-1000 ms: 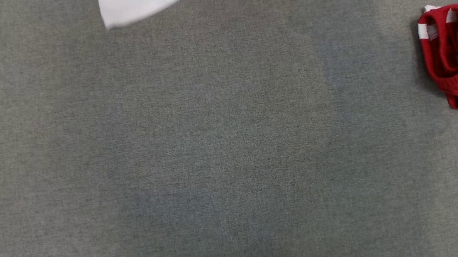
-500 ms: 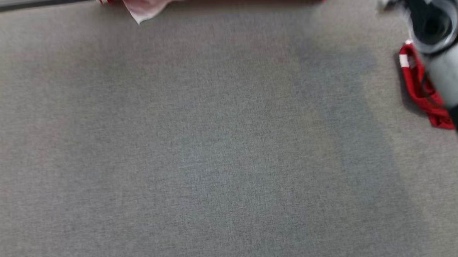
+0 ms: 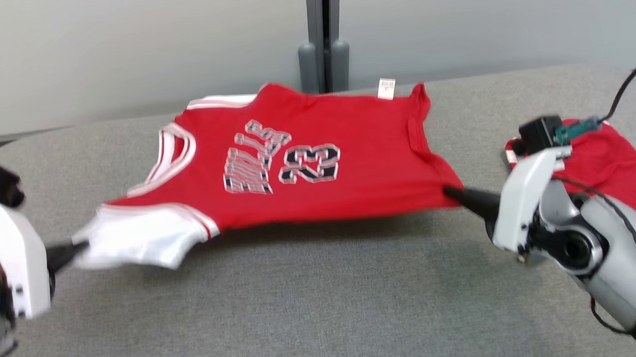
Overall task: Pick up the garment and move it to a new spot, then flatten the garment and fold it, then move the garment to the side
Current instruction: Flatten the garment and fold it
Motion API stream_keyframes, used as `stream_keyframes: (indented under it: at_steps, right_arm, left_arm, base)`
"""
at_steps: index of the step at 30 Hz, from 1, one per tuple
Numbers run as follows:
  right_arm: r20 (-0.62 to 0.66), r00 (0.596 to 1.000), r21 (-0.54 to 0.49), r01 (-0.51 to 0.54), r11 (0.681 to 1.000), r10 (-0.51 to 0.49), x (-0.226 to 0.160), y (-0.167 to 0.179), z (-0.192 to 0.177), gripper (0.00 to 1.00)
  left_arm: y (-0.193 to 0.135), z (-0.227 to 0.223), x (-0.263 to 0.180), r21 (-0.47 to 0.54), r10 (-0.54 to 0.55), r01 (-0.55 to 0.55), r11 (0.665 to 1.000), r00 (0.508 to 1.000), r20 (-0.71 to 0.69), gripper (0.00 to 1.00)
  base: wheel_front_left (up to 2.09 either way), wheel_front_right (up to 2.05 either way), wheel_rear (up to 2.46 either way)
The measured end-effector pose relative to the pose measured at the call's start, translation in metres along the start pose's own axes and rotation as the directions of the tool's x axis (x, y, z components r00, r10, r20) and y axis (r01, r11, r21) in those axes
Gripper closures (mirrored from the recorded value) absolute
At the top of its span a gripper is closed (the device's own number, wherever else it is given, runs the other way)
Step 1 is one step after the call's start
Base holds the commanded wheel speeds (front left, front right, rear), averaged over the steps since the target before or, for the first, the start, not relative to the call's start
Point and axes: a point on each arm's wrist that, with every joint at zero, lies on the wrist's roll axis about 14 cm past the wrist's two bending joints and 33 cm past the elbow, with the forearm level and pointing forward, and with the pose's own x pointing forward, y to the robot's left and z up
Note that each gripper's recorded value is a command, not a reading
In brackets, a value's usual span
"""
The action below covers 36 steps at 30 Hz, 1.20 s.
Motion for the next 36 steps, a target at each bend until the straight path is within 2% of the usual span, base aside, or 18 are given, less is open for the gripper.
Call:
stream_keyframes:
  at_steps: [2,4,7,12,17,24,36]
  right_arm:
    - [-0.021,1.000,0.004,0.002,1.000,-0.002,-0.006,-0.001,-0.009,1.00]
    - [-0.110,0.994,-0.002,0.004,1.000,-0.005,-0.021,-0.003,-0.044,1.00]
    - [-0.154,0.988,0.009,0.003,1.000,-0.001,-0.031,-0.005,-0.063,1.00]
    - [-0.309,0.951,0.048,0.034,0.998,-0.018,-0.059,-0.019,-0.127,1.00]
    - [-0.391,0.920,0.083,0.053,0.995,-0.016,-0.082,-0.023,-0.166,1.00]
    - [-0.391,0.920,0.092,0.061,0.994,-0.020,-0.092,-0.025,-0.167,1.00]
    - [-0.312,0.950,0.115,0.061,0.992,-0.022,-0.056,-0.033,-0.106,1.00]
  left_arm:
    - [-0.005,-0.013,-0.005,-0.006,-0.013,0.012,1.000,0.999,-0.036,1.00]
    - [-0.019,-0.055,-0.020,-0.029,-0.049,0.046,0.999,0.988,-0.148,1.00]
    - [-0.030,-0.076,-0.028,-0.050,-0.078,0.069,0.996,0.977,-0.199,1.00]
    - [-0.054,-0.124,-0.046,-0.110,-0.136,0.107,0.988,0.945,-0.299,1.00]
    - [-0.073,-0.158,-0.064,-0.176,-0.187,0.130,0.976,0.910,-0.369,1.00]
    - [-0.075,-0.156,-0.071,-0.197,-0.195,0.129,0.972,0.907,-0.373,1.00]
    - [-0.060,-0.085,-0.030,-0.112,-0.191,0.160,0.981,0.907,-0.375,1.00]
  base:
    - [0.00,0.00,0.00]
    - [0.00,0.00,0.00]
    - [0.00,0.00,0.00]
    - [0.00,0.00,0.00]
    - [0.00,0.00,0.00]
    - [0.00,0.00,0.00]
    - [0.00,0.00,0.00]
